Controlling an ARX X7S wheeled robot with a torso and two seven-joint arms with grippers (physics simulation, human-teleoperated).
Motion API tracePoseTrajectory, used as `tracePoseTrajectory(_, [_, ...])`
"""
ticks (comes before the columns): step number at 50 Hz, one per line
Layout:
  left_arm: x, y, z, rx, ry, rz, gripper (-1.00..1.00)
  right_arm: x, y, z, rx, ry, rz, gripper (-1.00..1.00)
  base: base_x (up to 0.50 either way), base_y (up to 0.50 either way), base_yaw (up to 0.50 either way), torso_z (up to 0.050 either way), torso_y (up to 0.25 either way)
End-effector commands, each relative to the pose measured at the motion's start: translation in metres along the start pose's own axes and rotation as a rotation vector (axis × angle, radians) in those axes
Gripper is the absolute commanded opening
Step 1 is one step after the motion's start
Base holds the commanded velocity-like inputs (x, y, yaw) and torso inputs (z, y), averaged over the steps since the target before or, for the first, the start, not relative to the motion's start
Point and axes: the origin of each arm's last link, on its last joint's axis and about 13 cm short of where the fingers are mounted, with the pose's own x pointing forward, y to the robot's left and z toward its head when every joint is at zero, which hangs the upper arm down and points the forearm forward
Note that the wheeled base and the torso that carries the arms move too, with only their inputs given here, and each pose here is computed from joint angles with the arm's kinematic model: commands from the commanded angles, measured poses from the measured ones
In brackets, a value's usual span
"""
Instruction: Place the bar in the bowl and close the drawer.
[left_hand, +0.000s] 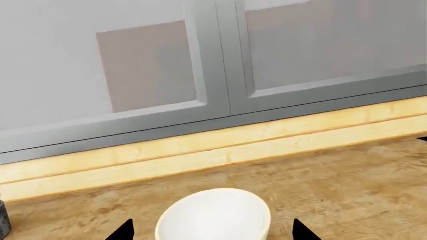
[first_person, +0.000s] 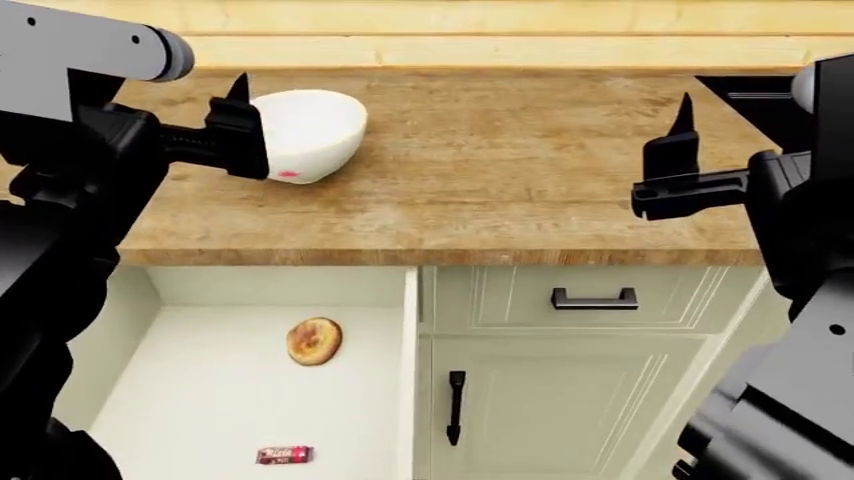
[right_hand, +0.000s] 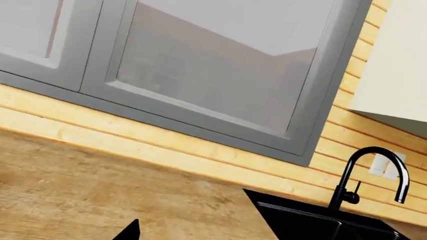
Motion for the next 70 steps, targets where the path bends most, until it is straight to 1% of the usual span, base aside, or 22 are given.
tracePoseTrajectory(1, [0.0, 0.0, -0.004, 0.005, 0.016, -0.008, 1.0, 0.0, 0.0, -0.001, 0.006, -0.002, -0.011, 1.0, 0.0, 0.0, 0.0, 0.0, 0.0])
tracePoseTrajectory(6, [-0.001, 0.001, -0.008, 0.012, 0.037, -0.039, 1.0, 0.0, 0.001, -0.004, 0.01, 0.003, -0.01, 1.0, 0.0, 0.0, 0.0, 0.0, 0.0])
tracePoseTrajectory(9, [-0.005, 0.005, -0.01, 0.037, 0.066, -0.081, 1.0, 0.0, 0.002, -0.006, 0.011, 0.007, -0.006, 1.0, 0.0, 0.0, 0.0, 0.0, 0.0])
tracePoseTrajectory(14, [-0.01, 0.023, -0.012, 0.109, 0.153, -0.154, 1.0, 0.001, 0.004, -0.012, 0.02, 0.018, 0.002, 1.0, 0.0, 0.0, 0.0, 0.0, 0.0])
tracePoseTrajectory(18, [-0.013, 0.037, -0.012, 0.137, 0.222, -0.194, 1.0, 0.001, 0.006, -0.016, 0.026, 0.027, 0.008, 1.0, 0.0, 0.0, 0.0, 0.0, 0.0])
tracePoseTrajectory(23, [-0.019, 0.043, -0.018, 0.164, 0.306, -0.265, 1.0, 0.001, 0.007, -0.02, 0.032, 0.034, 0.011, 1.0, 0.0, 0.0, 0.0, 0.0, 0.0])
tracePoseTrajectory(27, [-0.026, 0.04, -0.026, 0.164, 0.373, -0.356, 1.0, 0.002, 0.009, -0.022, 0.034, 0.041, 0.017, 1.0, 0.0, 0.0, 0.0, 0.0, 0.0])
tracePoseTrajectory(29, [-0.028, 0.038, -0.031, 0.18, 0.406, -0.4, 1.0, 0.002, 0.01, -0.023, 0.036, 0.043, 0.022, 1.0, 0.0, 0.0, 0.0, 0.0, 0.0])
tracePoseTrajectory(33, [-0.03, 0.037, -0.037, 0.177, 0.453, -0.456, 1.0, 0.003, 0.011, -0.025, 0.038, 0.047, 0.026, 1.0, 0.0, 0.0, 0.0, 0.0, 0.0])
tracePoseTrajectory(39, [-0.032, 0.036, -0.05, 0.155, 0.525, -0.531, 1.0, 0.004, 0.013, -0.026, 0.04, 0.052, 0.032, 1.0, 0.0, 0.0, 0.0, 0.0, 0.0])
tracePoseTrajectory(42, [-0.037, 0.035, -0.057, 0.138, 0.582, -0.583, 1.0, 0.005, 0.015, -0.027, 0.04, 0.055, 0.036, 1.0, 0.0, 0.0, 0.0, 0.0, 0.0])
tracePoseTrajectory(46, [-0.042, 0.033, -0.065, 0.123, 0.625, -0.64, 1.0, 0.006, 0.016, -0.029, 0.043, 0.06, 0.04, 1.0, 0.0, 0.0, 0.0, 0.0, 0.0])
tracePoseTrajectory(50, [-0.044, 0.031, -0.073, 0.116, 0.651, -0.657, 1.0, 0.006, 0.017, -0.032, 0.047, 0.066, 0.043, 1.0, 0.0, 0.0, 0.0, 0.0, 0.0])
tracePoseTrajectory(51, [-0.048, 0.029, -0.082, 0.109, 0.685, -0.669, 1.0, 0.006, 0.017, -0.033, 0.048, 0.068, 0.043, 1.0, 0.0, 0.0, 0.0, 0.0, 0.0])
tracePoseTrajectory(53, [-0.05, 0.029, -0.089, 0.105, 0.704, -0.672, 1.0, 0.005, 0.017, -0.034, 0.051, 0.071, 0.043, 1.0, 0.0, 0.0, 0.0, 0.0, 0.0])
tracePoseTrajectory(59, [-0.053, 0.028, -0.098, 0.096, 0.736, -0.676, 1.0, 0.006, 0.019, -0.038, 0.053, 0.077, 0.047, 1.0, 0.0, 0.0, 0.0, 0.0, 0.0])
tracePoseTrajectory(62, [-0.059, 0.028, -0.108, 0.101, 0.778, -0.677, 1.0, 0.006, 0.02, -0.04, 0.056, 0.082, 0.049, 1.0, 0.0, 0.0, 0.0, 0.0, 0.0])
tracePoseTrajectory(70, [-0.067, 0.026, -0.124, 0.098, 0.842, -0.689, 1.0, 0.006, 0.022, -0.045, 0.06, 0.094, 0.054, 1.0, 0.0, 0.0, 0.0, 0.0, 0.0])
